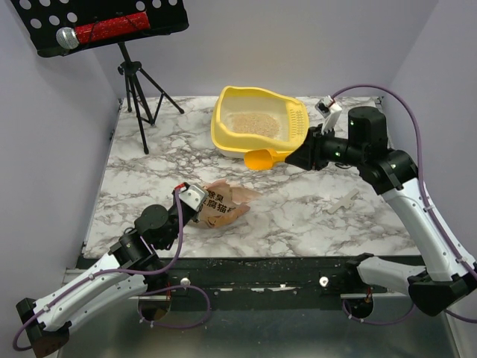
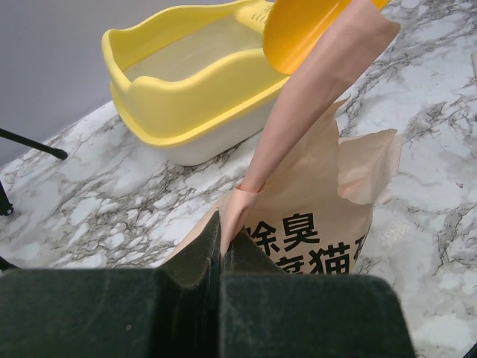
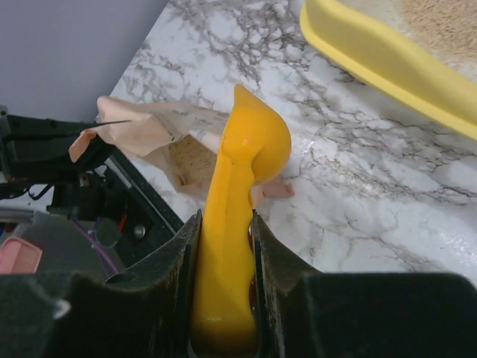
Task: Fill the litter box with clean litter
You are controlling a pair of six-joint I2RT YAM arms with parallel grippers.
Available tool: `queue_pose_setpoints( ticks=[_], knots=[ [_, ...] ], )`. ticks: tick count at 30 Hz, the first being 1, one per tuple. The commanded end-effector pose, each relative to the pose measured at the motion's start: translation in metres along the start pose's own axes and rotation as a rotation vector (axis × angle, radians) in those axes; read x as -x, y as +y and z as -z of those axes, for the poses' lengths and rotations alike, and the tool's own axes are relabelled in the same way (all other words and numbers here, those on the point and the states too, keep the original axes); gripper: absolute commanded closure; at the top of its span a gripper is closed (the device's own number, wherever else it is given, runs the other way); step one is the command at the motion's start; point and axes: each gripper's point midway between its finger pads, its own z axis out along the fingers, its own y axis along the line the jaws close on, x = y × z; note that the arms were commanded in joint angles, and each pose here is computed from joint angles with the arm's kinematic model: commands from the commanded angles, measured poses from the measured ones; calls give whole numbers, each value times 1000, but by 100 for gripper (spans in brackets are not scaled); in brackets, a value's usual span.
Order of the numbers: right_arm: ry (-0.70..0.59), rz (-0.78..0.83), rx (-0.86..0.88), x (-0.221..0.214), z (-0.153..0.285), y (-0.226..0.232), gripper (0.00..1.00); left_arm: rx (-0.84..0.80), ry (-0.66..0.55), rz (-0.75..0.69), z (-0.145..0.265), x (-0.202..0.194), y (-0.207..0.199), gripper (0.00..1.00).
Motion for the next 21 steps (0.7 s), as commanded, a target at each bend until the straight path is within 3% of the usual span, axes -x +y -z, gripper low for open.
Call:
queue_pose_setpoints(
  ticks=[1,21],
  knots=[
    [41,25,148,-16,14,30,99,19,-68,40,1,26,5,100],
    [181,71,194,-59,-14,38,99,13,-54,32,-2,23,3,100]
  ],
)
